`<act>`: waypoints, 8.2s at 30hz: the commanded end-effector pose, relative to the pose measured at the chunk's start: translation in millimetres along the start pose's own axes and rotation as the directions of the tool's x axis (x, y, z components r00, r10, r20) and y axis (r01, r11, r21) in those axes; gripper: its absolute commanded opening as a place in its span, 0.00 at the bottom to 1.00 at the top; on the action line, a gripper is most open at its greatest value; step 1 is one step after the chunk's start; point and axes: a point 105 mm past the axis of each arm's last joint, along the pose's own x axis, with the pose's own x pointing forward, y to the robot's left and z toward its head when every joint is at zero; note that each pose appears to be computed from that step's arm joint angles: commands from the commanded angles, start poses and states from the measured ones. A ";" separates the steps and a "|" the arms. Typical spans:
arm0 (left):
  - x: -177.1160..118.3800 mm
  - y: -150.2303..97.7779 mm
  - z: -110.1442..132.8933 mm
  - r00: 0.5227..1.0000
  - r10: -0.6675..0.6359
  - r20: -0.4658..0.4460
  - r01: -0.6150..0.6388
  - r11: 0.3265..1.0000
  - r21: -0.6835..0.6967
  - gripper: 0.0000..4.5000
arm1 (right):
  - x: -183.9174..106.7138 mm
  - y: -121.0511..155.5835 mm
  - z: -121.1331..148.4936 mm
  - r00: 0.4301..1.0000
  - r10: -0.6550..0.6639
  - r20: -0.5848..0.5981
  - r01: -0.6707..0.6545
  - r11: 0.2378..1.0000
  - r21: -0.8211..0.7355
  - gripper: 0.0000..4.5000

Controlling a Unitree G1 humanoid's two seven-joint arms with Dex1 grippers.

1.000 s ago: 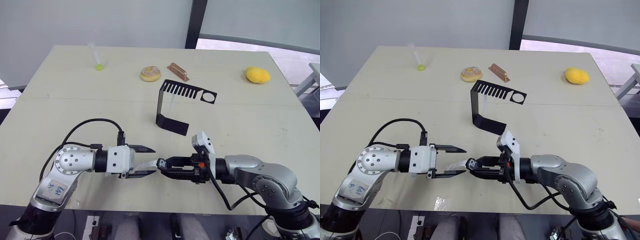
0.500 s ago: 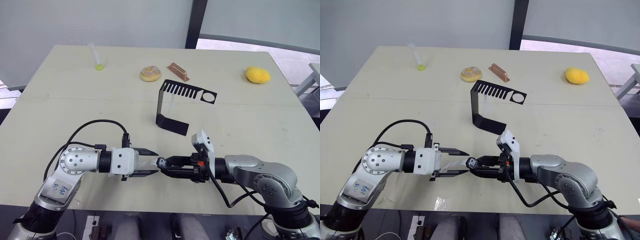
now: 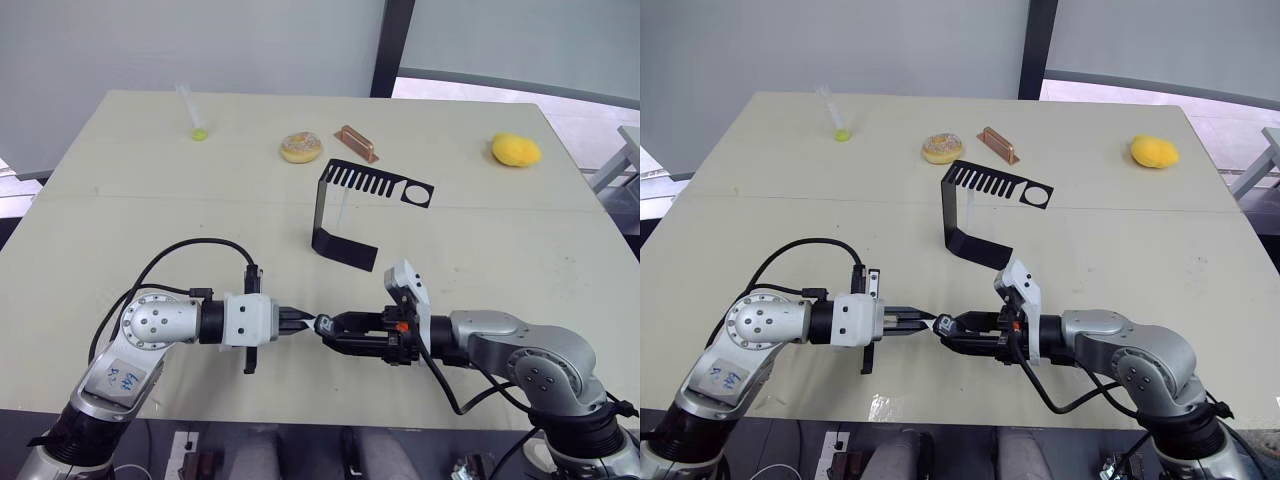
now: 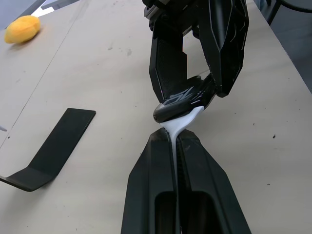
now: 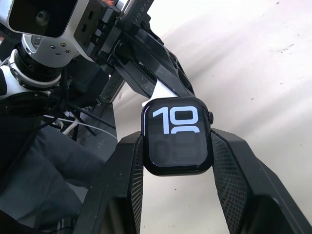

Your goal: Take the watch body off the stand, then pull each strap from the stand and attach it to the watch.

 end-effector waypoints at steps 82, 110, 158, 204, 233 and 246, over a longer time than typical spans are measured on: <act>-108.5 -14.0 13.9 0.997 0.046 0.067 -0.022 0.949 -0.314 1.00 | 41.6 -47.2 -21.7 0.952 0.002 -0.307 -0.213 0.724 -0.656 0.33; -220.2 -27.9 -56.4 0.817 0.488 -0.306 -0.572 0.752 -0.327 1.00 | -213.3 -84.8 -17.4 0.832 -0.530 0.165 0.518 0.635 -0.572 0.99; -16.4 45.2 21.4 0.642 0.766 -0.034 -0.683 0.551 -0.479 1.00 | 11.5 -155.0 31.7 0.884 -0.339 0.323 0.441 0.834 -0.332 0.01; 61.4 75.3 3.2 0.700 0.714 0.015 -0.644 0.640 -0.418 0.71 | 13.4 -171.1 2.8 0.881 -0.410 0.237 0.461 0.857 -0.231 0.00; 82.1 113.2 -0.2 0.653 0.756 0.036 -0.696 0.618 -0.366 0.71 | 15.1 -170.5 -0.8 0.881 -0.417 0.224 0.464 0.856 -0.230 0.00; 83.8 122.1 7.0 0.634 0.770 0.070 -0.702 0.611 -0.367 0.01 | 14.3 -171.7 -6.0 0.876 -0.434 0.211 0.475 0.852 -0.219 0.00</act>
